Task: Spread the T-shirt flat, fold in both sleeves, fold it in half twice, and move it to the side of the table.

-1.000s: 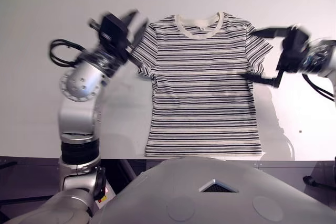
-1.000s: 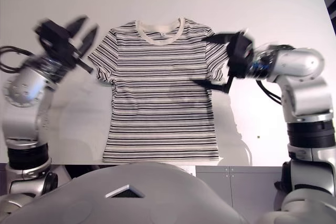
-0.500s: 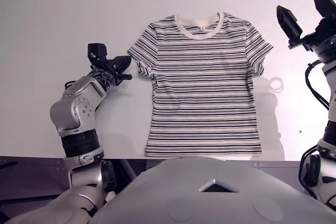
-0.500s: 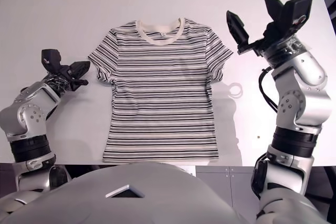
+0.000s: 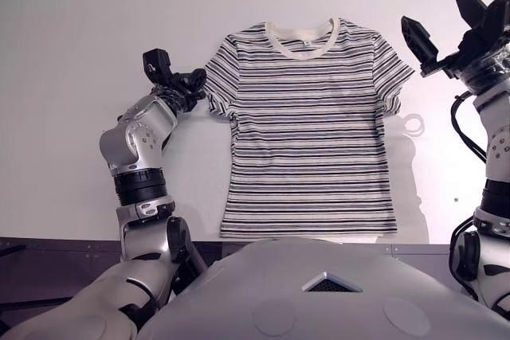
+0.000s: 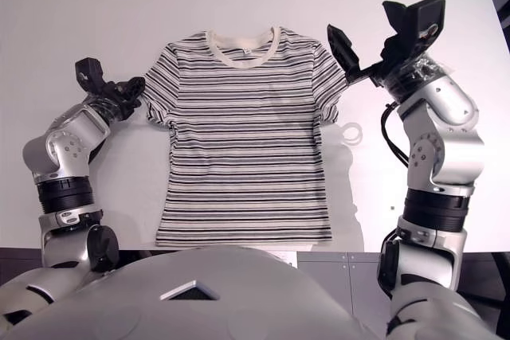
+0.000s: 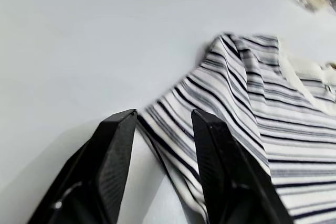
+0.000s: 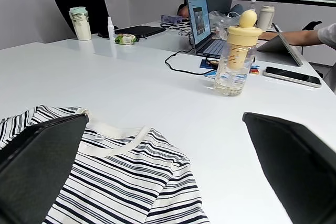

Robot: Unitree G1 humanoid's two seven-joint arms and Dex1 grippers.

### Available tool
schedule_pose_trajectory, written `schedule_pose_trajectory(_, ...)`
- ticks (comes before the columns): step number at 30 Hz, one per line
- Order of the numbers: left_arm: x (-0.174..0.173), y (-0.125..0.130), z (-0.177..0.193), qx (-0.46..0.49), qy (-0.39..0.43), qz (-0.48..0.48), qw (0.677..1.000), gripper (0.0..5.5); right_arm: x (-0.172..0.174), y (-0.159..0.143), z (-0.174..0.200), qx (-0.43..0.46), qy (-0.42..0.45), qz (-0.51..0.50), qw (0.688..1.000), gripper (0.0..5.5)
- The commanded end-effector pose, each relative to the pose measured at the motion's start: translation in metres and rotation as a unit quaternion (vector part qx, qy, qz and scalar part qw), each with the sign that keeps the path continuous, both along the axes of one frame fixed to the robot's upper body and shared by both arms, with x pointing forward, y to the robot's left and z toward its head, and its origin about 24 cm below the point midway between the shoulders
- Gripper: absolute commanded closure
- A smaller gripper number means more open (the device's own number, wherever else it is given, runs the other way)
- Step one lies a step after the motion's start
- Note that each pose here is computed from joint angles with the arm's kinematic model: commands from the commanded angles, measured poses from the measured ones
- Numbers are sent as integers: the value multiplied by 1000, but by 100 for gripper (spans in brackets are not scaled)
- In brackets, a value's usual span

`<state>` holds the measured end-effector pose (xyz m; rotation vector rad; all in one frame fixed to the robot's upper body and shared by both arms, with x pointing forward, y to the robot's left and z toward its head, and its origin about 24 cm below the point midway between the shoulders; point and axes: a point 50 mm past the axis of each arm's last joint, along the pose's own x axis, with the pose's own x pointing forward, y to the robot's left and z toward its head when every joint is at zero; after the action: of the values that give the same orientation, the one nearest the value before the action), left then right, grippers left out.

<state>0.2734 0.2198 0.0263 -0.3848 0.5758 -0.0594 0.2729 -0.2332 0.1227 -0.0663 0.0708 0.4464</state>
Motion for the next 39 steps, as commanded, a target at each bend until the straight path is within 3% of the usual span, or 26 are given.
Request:
schedule_pose_trajectory(1,-3,3,3,-13,9,27,1000,359,0,3,0,-10,-2,8,1000,0)
schedule_pose_trajectory(11,-5,-9,-8,-41,51,-13,998,359,0,6,-1,-7,-2,7,1000,0)
schedule_pose_trajectory(22,2,-1,-1,-47,31,18,998,533,-1,10,-4,-4,-3,3,1000,0)
schedule_pose_trajectory(31,6,-15,19,-25,-20,-25,999,537,-4,10,-5,-1,-7,-7,1000,0)
schedule_pose_trajectory(39,13,-48,48,-4,-71,-95,993,537,-7,11,-9,5,-5,-21,1000,0)
